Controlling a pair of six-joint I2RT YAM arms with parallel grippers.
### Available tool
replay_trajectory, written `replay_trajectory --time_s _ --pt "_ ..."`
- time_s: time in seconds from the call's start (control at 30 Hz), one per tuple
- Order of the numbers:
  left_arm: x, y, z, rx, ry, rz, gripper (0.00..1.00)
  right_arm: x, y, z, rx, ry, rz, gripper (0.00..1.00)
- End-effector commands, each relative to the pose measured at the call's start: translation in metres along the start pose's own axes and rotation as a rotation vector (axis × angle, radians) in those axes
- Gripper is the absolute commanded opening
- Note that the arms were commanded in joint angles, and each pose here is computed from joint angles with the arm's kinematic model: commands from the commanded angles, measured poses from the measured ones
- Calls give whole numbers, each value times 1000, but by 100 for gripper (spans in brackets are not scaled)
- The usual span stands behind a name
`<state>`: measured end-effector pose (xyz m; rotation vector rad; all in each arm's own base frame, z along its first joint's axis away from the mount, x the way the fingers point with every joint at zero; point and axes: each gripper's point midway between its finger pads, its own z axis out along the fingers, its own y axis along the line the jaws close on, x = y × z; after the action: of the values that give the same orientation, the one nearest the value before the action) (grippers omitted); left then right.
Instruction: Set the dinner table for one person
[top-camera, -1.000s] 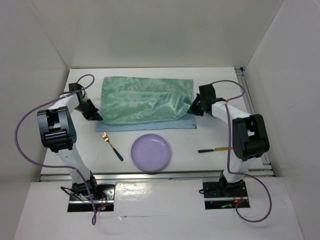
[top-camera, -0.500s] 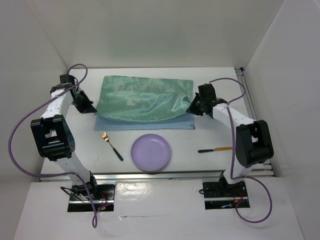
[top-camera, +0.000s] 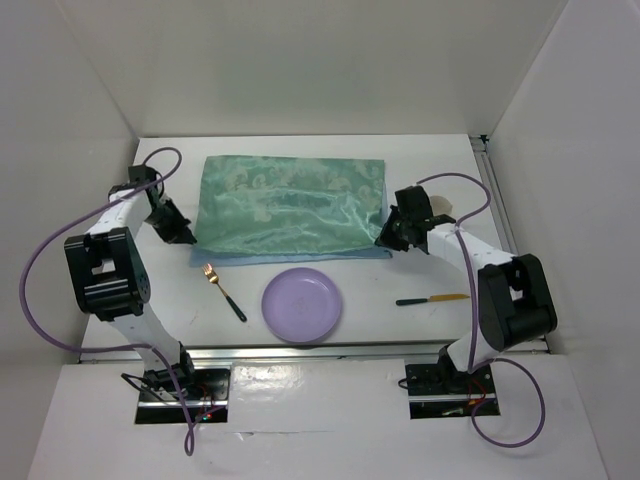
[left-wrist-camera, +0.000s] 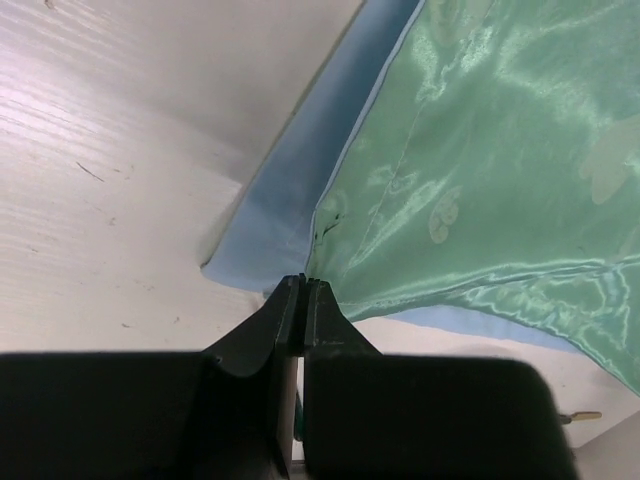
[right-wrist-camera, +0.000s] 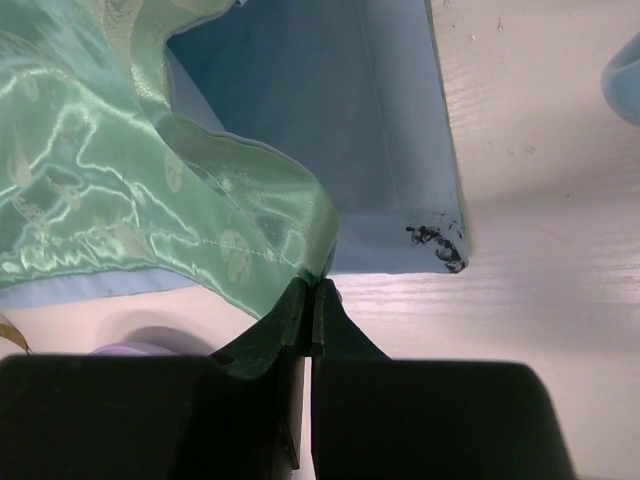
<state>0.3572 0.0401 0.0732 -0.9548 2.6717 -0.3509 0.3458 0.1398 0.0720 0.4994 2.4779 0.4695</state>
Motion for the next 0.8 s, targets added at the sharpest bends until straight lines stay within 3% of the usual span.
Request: replay_trajectory --time_s 0.0,0.03,0.07,0.17,0.27,0.57,0.7,0.77 --pt "0 10 7 -37 -3 -14 14 2 1 4 3 0 2 0" --pt "-1 13 7 -49 -9 -14 34 2 1 4 3 0 11 0" --pt "3 16 10 -65 -1 -41 43 2 1 4 3 0 11 0" --pt "14 23 10 -68 17 -65 49 4 -1 6 9 7 11 0" --pt "27 28 13 -78 35 -95 70 8 0 9 11 18 4 1" --pt "40 42 35 -57 89 -161 72 11 -3 8 23 32 5 5" --pt "31 41 33 -70 60 -164 61 10 -1 7 23 32 5 6" --pt "27 35 23 -33 15 -152 48 10 -1 7 23 32 5 6"
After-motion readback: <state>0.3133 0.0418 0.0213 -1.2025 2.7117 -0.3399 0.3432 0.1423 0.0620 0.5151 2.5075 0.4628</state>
